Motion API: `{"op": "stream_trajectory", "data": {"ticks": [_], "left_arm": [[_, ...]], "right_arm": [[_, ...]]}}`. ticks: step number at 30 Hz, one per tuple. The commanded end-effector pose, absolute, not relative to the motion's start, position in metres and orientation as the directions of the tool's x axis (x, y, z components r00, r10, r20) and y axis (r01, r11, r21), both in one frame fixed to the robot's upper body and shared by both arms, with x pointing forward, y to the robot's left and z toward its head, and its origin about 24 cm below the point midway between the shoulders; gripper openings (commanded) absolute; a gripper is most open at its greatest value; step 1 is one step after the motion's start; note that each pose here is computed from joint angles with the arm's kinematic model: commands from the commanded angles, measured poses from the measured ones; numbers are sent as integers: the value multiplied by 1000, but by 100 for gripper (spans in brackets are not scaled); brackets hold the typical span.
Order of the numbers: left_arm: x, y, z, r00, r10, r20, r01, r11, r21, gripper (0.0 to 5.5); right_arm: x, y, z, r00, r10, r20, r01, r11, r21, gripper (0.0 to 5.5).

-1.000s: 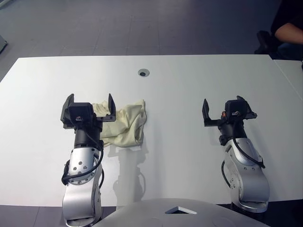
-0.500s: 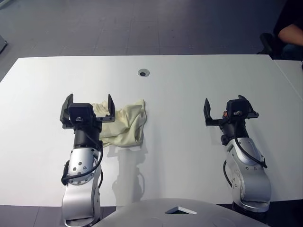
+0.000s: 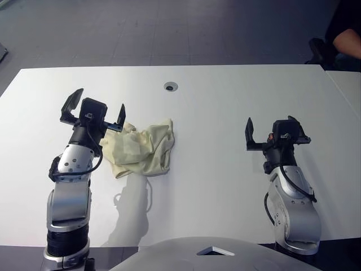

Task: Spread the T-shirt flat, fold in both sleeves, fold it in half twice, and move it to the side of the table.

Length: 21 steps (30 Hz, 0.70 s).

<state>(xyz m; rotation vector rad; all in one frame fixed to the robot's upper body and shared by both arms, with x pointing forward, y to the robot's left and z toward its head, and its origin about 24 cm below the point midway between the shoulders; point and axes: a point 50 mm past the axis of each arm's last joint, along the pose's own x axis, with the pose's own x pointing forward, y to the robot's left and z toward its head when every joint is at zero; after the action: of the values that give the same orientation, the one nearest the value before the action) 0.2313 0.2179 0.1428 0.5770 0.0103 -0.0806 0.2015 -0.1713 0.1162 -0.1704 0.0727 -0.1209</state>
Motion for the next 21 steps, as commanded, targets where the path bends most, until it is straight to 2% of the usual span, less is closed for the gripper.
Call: {"op": "stream_trajectory", "data": {"ticks": [1,6,13,18,21], "left_arm": [[233,217,132,980,-154,-129,201,763,614,540],[229,225,118,957,-180,-230,291,646,706,540],[226,236,94,942,-168,-291,335,545,769,540],[214,220,70,861,-275,-427,508,459,729,540],[204,209,61,815,-317,-484,579,467,668,540]], "right_arm": [[200,-171,117,989,-140,-55,129,977,-172,536],[199,-171,117,988,-143,-57,131,977,-170,536],[198,-171,117,988,-141,-58,129,977,-168,536],[202,-170,119,990,-128,-52,118,978,-171,536],[204,-169,119,991,-123,-50,113,979,-172,536]]}}
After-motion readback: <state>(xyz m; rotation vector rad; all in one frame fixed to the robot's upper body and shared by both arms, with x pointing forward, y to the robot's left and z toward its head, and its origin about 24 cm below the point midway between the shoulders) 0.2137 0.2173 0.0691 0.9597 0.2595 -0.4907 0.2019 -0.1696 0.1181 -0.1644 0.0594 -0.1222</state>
